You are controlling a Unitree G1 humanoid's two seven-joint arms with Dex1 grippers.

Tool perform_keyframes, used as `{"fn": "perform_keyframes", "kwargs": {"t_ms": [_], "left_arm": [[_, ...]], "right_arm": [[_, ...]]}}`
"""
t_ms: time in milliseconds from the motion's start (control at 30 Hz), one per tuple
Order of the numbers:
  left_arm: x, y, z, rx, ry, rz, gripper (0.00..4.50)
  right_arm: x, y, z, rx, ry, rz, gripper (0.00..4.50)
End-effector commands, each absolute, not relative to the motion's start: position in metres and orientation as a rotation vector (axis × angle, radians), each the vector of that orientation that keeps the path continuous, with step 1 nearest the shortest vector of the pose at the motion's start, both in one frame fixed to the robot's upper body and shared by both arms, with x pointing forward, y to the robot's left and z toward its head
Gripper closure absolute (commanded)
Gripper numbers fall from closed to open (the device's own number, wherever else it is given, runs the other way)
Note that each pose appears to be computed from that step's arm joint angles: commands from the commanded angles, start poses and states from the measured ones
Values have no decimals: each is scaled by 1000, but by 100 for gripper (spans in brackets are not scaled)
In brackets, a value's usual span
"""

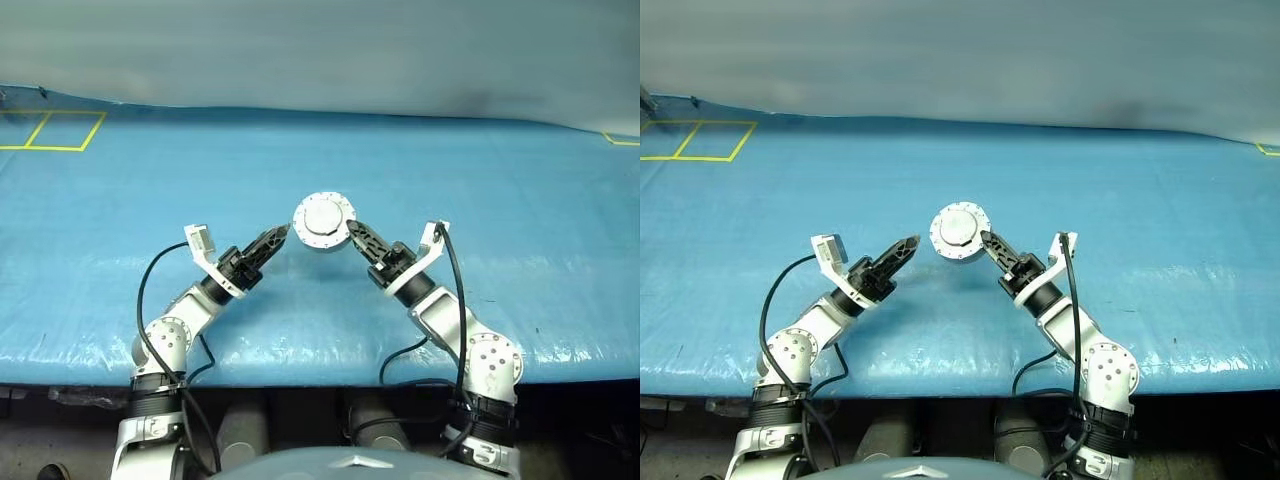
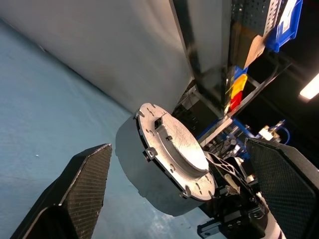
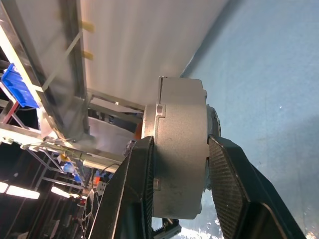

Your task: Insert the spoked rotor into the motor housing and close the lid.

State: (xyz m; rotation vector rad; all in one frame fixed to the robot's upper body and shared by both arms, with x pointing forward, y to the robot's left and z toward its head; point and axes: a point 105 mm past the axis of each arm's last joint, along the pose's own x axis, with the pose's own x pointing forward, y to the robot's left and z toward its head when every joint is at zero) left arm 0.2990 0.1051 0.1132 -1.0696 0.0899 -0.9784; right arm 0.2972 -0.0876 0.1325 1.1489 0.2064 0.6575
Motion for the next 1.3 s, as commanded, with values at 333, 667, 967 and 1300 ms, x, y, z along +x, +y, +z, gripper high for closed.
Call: {"fn": "perform_keyframes", "kwargs": {"t_ms": [333,667,967,1300], "left_arm": [[294,77,125,-1272,163,-1097,3],[305,70,133,-1321,117,-1107,3],[308,72,135,-1306,62,-1088,97],[302,67,135,-1290,94,-1136,194]], "right_arm": [[277,-67,188,1116,60,876,323],[271,-57,184,1087,98,911,323],[271,-55,181,1082,107,906,323],[273,-53,176,1074,118,912,323]]}}
